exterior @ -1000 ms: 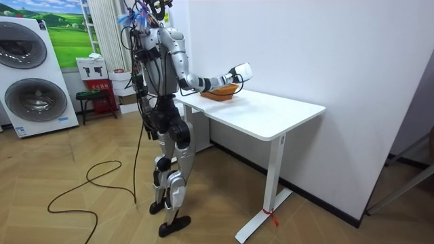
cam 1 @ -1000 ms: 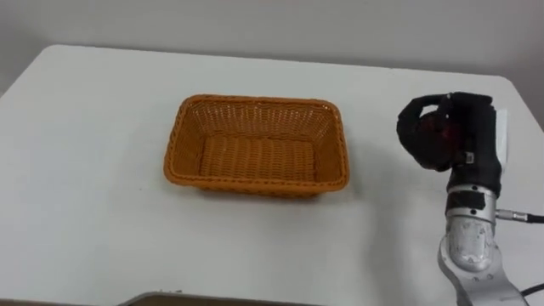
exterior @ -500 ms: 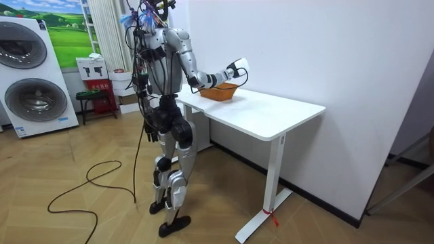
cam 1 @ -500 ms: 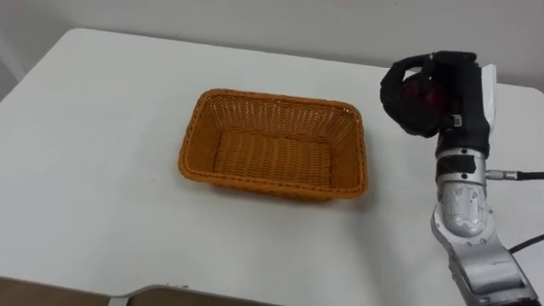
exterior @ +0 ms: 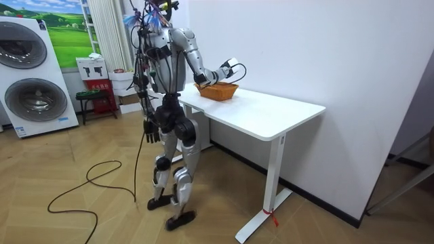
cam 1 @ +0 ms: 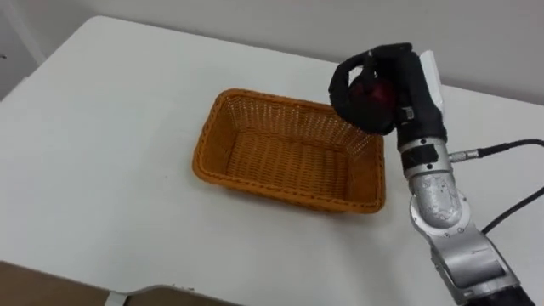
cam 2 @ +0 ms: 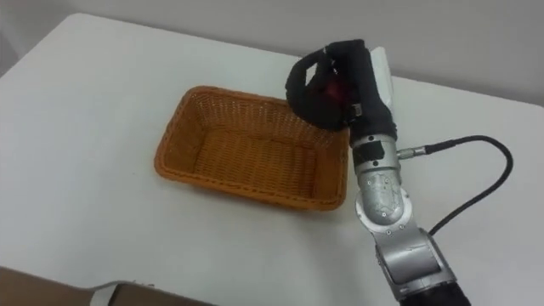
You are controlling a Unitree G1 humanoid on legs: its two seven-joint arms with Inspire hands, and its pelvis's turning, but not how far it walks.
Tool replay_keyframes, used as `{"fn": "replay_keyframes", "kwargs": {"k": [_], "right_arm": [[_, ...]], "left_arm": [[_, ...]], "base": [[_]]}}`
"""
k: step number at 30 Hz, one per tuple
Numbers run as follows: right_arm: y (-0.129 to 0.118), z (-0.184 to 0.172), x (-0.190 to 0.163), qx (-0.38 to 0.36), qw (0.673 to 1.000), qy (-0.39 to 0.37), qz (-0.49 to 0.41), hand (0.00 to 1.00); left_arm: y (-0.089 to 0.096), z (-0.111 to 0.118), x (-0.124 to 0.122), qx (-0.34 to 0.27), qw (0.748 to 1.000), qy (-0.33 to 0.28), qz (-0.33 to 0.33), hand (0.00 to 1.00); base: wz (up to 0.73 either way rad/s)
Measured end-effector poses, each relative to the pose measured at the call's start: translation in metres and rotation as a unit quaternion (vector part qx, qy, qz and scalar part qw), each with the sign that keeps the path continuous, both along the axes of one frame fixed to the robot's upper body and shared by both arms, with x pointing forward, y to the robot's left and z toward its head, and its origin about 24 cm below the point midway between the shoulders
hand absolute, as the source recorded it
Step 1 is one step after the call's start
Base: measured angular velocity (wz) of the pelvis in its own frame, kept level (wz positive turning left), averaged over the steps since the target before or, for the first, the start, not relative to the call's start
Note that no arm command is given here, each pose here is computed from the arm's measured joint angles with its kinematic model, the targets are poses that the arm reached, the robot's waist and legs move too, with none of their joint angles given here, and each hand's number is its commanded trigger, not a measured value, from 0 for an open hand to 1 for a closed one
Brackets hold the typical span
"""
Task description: Pick and place apple
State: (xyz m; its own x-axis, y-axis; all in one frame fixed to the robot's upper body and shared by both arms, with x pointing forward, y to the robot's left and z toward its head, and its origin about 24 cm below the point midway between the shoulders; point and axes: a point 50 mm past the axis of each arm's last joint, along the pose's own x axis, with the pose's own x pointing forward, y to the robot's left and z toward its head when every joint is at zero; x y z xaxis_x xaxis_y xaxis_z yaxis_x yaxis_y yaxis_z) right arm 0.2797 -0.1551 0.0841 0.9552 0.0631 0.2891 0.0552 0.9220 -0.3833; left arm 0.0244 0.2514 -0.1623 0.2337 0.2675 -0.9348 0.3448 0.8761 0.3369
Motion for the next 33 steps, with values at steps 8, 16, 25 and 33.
{"fn": "replay_keyframes", "kwargs": {"k": [8, 16, 25, 33], "right_arm": [[0.003, 0.004, 0.003, -0.012, 1.000, -0.007, 0.011, 0.00], [0.009, 0.001, 0.001, -0.015, 1.000, 0.001, 0.027, 0.00], [0.017, -0.004, -0.002, -0.013, 0.999, 0.011, 0.046, 0.00], [0.006, 0.001, 0.000, -0.008, 1.000, -0.003, 0.017, 0.00]], "left_arm": [[-0.002, 0.001, 0.009, 0.006, 1.000, -0.006, -0.021, 0.00], [-0.002, 0.001, 0.012, 0.011, 0.999, -0.007, -0.032, 0.00], [-0.001, 0.001, 0.011, 0.020, 0.999, -0.007, -0.031, 0.00], [-0.001, 0.000, 0.005, 0.016, 0.999, -0.001, -0.027, 0.00]], "base": [[0.17], [-0.01], [0.00], [0.00]]}}
